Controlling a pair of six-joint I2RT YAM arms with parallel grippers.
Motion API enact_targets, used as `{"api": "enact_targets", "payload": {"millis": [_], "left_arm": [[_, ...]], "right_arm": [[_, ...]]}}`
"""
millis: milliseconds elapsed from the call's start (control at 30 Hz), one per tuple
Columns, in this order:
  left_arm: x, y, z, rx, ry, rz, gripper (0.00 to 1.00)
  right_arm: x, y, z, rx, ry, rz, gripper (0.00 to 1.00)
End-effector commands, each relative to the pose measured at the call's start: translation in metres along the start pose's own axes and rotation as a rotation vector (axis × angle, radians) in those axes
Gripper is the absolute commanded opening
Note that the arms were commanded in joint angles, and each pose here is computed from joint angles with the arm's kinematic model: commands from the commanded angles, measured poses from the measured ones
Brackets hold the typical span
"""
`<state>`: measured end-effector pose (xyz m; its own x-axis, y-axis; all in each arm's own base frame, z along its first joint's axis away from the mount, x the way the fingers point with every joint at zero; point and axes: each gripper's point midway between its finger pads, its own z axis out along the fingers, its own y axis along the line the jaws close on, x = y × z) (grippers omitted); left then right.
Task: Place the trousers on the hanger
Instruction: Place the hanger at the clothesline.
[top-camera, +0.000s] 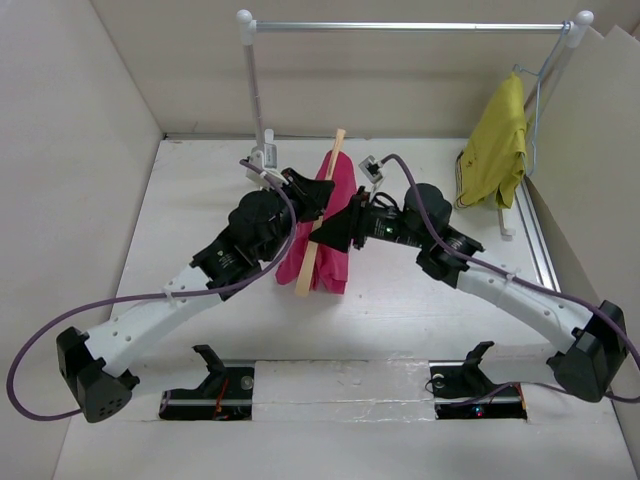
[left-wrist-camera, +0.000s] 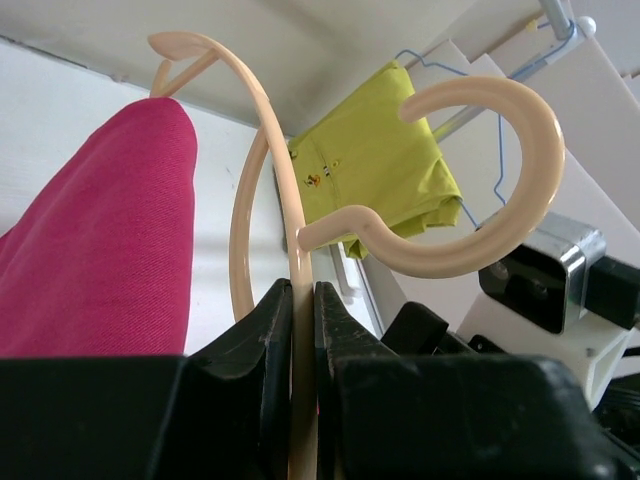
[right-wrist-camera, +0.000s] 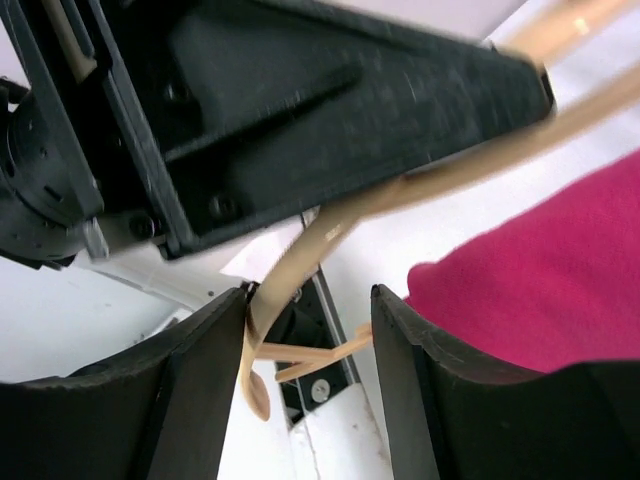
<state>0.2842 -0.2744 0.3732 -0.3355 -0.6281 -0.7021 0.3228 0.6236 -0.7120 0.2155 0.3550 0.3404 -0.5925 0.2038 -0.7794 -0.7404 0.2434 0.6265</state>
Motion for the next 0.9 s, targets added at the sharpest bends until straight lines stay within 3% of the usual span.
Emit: {"api": "enact_targets", "payload": {"millis": [0, 233, 433, 533, 700, 733, 767, 833, 867], "left_arm": [[-0.064, -0.059, -0.023, 0.234, -0.193, -0.103, 0.0], [-0.057, -0.055, -0.023, 0.252, -0.191, -0.136, 0.0], [-0.058, -0.053, -0.024, 0.252, -0.207, -0.145, 0.0], [-0.059, -0.053, -0.026, 0.258, -0.213, -0.153, 0.0], [-0.06, -0.053, -0.025, 0.241, -0.2, -0.136, 0.0], [-0.063, -0.055, -0.026, 0.231, -0.199, -0.111, 0.08], [-0.064, -0.055, -0.026, 0.231, -0.199, -0.111, 0.08], [-0.065, -0.059, -0.026, 0.234, -0.19, -0.075, 0.2], [-0.071, -0.065, -0.028, 0.25, -0.197, -0.064, 0.33]], "right_arm": [[-0.009, 0.011, 0.002, -0.036, 0.03, -0.079, 0.58], [-0.009, -0.003, 0.0, -0.019, 0.066, -0.067, 0.52], [-0.01, -0.004, -0.002, -0.031, 0.049, -0.059, 0.21], [-0.018, 0.0, -0.005, -0.065, -0.028, -0.046, 0.04], [-0.043, 0.019, -0.018, -0.126, -0.166, -0.051, 0.0], [-0.055, 0.022, -0.025, -0.121, -0.187, -0.071, 0.0], [-0.055, 0.022, -0.025, -0.121, -0.187, -0.071, 0.0], [-0.071, 0.024, -0.032, -0.106, -0.212, -0.087, 0.0], [-0.076, 0.023, -0.035, -0.097, -0.221, -0.095, 0.0]]}}
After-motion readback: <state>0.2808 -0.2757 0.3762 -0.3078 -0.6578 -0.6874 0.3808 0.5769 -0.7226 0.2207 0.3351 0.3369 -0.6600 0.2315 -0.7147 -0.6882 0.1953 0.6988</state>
